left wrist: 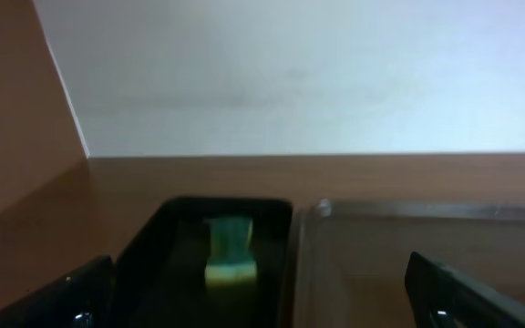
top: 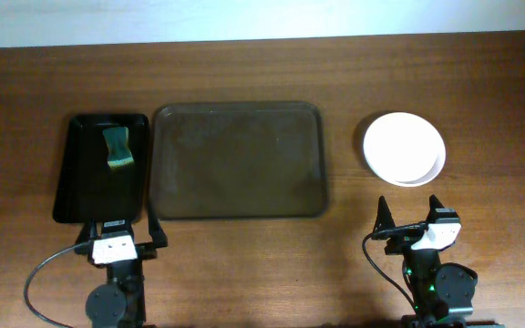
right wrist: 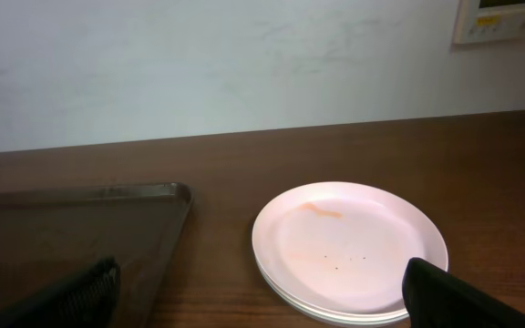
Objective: Clean dirty plates on tray and stack at the side
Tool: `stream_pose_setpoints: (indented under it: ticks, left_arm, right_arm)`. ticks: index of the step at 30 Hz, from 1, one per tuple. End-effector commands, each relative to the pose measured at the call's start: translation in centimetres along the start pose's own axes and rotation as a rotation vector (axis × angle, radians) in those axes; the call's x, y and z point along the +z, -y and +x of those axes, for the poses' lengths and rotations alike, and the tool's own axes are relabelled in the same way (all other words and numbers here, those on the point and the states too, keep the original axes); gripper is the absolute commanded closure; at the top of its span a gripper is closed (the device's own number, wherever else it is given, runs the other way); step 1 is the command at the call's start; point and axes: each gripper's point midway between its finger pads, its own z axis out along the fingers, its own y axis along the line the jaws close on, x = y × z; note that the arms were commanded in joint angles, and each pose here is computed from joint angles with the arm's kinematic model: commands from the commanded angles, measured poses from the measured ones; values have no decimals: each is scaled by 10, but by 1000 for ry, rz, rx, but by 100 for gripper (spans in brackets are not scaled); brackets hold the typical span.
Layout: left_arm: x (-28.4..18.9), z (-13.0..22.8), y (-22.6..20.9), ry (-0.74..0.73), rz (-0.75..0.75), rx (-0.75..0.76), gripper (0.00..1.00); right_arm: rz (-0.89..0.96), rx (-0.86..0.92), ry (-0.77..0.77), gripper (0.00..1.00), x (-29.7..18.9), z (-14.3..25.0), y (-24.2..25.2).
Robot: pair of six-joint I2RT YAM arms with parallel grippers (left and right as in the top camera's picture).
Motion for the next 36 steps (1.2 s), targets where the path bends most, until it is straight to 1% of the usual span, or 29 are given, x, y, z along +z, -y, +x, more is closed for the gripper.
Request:
stream_pose_setpoints:
  ticks: [1,4,36]
  left_arm:
    - [0,17,3,-52,22,104,1]
    - [0,20,5,-60,36,142,1]
    - [0,20,6,-59,43,141,1]
  right_arm:
    - [-2,7,-4,2,0,3,0]
    - [-2,7,-4,2,0,3,0]
    - [-2,7,-4,2,0,3,0]
